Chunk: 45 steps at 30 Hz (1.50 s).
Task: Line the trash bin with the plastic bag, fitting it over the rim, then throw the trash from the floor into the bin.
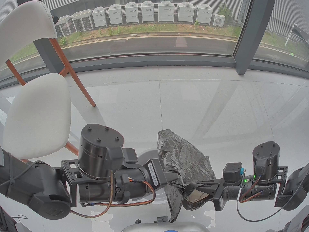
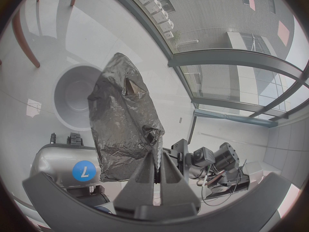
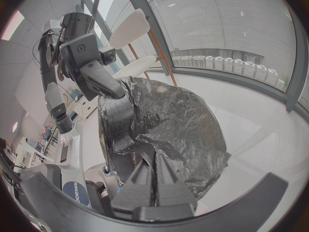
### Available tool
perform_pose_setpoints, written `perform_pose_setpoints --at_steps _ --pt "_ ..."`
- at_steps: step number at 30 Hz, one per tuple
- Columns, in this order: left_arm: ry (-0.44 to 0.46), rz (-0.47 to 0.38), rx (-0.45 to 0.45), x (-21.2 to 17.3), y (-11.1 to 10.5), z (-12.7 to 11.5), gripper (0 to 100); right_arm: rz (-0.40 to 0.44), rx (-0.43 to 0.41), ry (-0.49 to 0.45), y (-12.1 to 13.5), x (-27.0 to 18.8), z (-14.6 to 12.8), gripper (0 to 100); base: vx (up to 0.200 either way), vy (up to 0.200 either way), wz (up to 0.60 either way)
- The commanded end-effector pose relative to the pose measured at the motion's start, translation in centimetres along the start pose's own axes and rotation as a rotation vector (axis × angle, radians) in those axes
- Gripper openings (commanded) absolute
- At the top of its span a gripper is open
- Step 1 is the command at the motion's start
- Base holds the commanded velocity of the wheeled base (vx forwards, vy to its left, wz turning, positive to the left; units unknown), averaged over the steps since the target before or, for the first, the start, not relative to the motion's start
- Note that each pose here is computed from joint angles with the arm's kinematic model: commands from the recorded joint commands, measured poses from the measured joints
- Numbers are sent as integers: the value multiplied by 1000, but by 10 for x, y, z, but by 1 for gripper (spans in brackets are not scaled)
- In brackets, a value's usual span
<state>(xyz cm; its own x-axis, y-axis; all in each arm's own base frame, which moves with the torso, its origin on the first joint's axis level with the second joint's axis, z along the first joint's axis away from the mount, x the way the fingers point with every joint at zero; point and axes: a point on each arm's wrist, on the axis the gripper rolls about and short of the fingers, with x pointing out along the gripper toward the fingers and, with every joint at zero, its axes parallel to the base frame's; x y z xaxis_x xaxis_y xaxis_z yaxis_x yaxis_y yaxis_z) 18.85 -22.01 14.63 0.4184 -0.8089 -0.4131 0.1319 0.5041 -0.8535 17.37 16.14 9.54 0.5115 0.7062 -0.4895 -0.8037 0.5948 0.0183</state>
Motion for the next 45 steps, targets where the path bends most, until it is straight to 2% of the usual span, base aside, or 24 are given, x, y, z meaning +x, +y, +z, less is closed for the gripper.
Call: perform_pose_setpoints --at_steps 1,8,17,23,28,38,45 --pt "-5 41 -19 9 11 5 0 6 28 0 0 9 4 0 0 0 0" --pt "-26 75 -25 10 16 5 0 44 83 32 9 23 2 0 0 0 0" --pt "-57 91 -37 2 20 9 0 130 138 50 34 31 4 0 0 0 0" --pt "-45 158 -60 -13 24 9 0 138 170 71 37 38 0 0 0 0 0" --pt "-108 189 -69 -15 28 16 0 136 184 81 36 47 -1 0 0 0 0" --pt "-128 201 -83 -18 33 21 0 140 180 38 35 70 15 0 0 0 0" --pt "-132 205 -85 -19 33 21 0 161 196 65 43 78 10 0 0 0 0"
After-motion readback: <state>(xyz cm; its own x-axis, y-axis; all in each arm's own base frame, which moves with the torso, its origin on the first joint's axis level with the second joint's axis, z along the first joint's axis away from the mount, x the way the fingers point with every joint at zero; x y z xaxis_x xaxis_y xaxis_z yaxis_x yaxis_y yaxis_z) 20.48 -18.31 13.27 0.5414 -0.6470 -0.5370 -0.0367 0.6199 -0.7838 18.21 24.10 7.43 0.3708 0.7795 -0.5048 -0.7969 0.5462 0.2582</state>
